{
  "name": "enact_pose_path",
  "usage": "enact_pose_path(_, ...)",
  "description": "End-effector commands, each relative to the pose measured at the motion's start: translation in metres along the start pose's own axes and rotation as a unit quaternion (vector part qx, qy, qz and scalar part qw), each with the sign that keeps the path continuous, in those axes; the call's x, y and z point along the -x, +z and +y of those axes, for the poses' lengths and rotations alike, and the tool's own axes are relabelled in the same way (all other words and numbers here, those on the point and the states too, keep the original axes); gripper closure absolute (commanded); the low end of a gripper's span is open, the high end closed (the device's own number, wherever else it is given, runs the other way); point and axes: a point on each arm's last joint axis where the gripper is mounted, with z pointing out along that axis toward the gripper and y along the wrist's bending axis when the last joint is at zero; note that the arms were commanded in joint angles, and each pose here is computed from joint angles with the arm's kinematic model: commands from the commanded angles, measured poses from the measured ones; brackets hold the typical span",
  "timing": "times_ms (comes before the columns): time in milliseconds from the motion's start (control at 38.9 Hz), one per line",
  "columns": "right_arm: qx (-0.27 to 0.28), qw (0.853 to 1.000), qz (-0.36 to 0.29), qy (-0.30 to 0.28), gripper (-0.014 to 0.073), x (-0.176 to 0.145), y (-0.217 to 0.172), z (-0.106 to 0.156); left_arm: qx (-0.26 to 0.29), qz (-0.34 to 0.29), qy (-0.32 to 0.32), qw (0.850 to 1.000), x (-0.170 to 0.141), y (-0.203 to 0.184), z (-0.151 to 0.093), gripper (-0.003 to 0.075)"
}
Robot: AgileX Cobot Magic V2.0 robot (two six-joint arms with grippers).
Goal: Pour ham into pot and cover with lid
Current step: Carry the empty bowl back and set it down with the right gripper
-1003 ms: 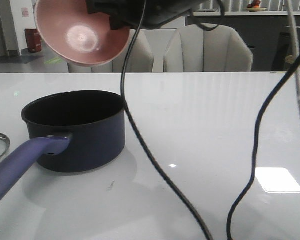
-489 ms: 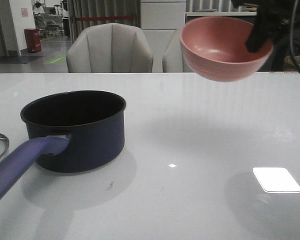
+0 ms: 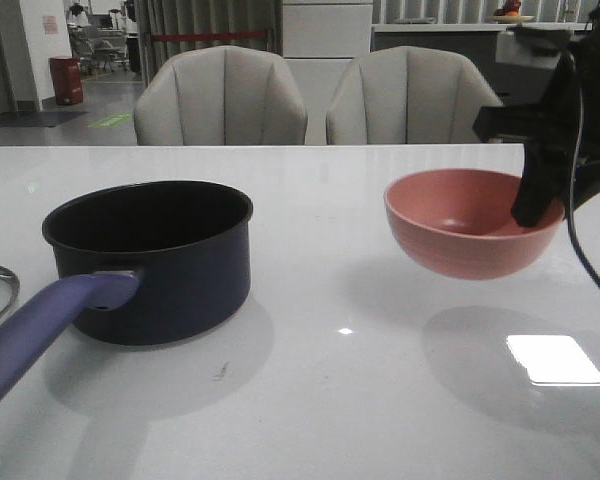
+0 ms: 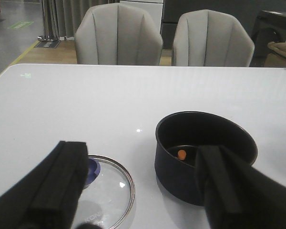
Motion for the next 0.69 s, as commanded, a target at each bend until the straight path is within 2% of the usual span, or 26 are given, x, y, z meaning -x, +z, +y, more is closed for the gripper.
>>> enact_pose_path(0, 0.008, 0.999, -0.03, 0.006, 0.0454, 0.011, -0.009, 0.002, -0.009, -0.045, -0.005, 0.999, 0.014, -0.001, -0.002, 0.0209)
enact_pose_path(77, 0.007, 1.0, -0.019, 0.007, 0.0423, 0.01, -0.001, 0.0, -0.009, -0.045, -0.005, 0.999, 0.014, -0.001, -0.002, 0.0209)
enact_pose_path(257, 0.004, 1.0, -0.012, 0.005, 0.0214, 0.009, 0.005, -0.001, -0.009, -0.044, -0.005, 0.999, 0.014, -0.001, -0.002, 0.0209)
enact_pose_path(463, 0.0, 0.999, -0.043, -0.033, 0.0203, 0.012, -0.019, 0.002, -0.009, -0.044, -0.005, 0.999, 0.014, -0.001, -0.002, 0.0209)
enact_pose_path(669, 0.001, 0.985, -0.14, -0.097, 0.0203, 0.008, -0.091, 0.013, -0.009, -0.044, -0.005, 0.999, 0.014, -0.001, -0.002, 0.0209)
